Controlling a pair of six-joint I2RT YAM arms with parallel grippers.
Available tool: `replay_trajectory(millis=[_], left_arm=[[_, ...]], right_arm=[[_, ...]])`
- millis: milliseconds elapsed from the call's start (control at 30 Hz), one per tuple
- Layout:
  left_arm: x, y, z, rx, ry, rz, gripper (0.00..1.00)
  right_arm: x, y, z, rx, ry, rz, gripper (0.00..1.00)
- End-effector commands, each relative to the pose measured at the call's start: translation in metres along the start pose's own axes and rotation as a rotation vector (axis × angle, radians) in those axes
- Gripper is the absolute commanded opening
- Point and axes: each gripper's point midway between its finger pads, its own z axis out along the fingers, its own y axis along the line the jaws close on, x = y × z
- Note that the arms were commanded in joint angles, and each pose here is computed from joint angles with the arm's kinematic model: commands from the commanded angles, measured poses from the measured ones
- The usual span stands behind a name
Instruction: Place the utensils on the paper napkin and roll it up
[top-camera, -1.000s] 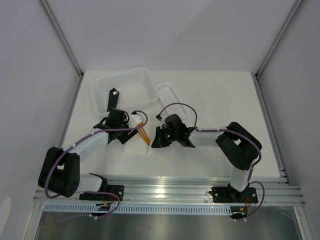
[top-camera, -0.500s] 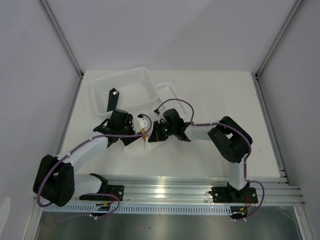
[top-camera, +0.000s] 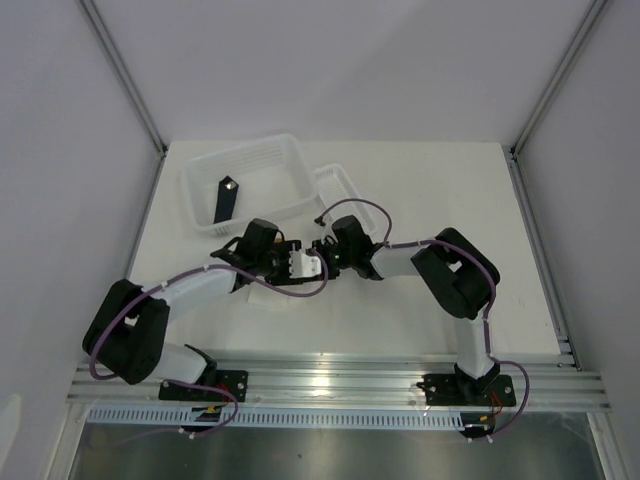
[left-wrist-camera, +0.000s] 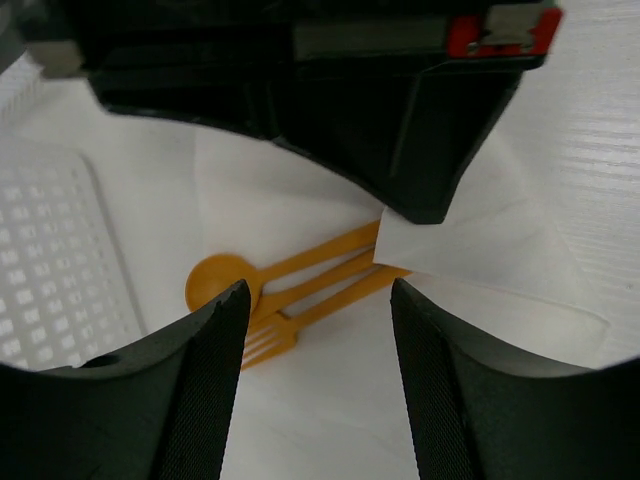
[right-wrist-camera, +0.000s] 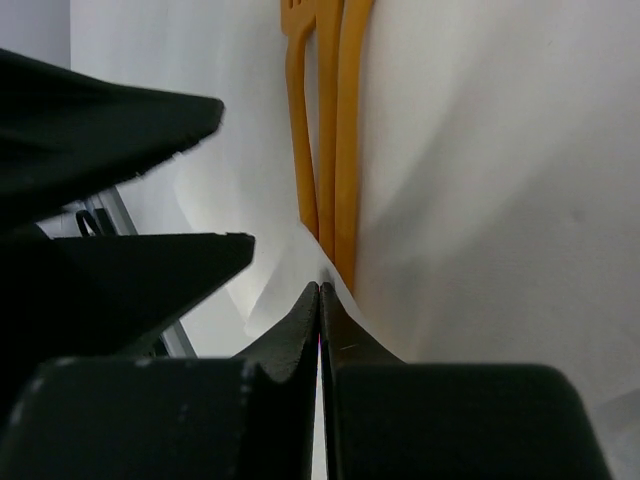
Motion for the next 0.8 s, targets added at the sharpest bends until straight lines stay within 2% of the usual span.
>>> replay_trajectory(millis=[0,200,333,767], left_arm=[[-0.034,0.008,0.012,0.02,-0.13,0.184,0.62],[-0.035,0.009,0.022,0.043,-0.128,0.236,0.58],[-0.026,0.006,0.031,0.069,-0.093,0.26,0.52],[-0.014,0.006,0.039,0.071,-0.055,0.289,0.51]], right_arm=[[-0.012,0.008,0.001,-0.039,-0.027,-0.013,0.0],[-0.014,0.007,0.002,-0.048,-0.031,0.005,0.0],[-0.013,0.005,0.003,-0.044,-0.03,0.018,0.0],[-0.023,0.011,-0.014,-0.009,-0.063,0.04,0.0]])
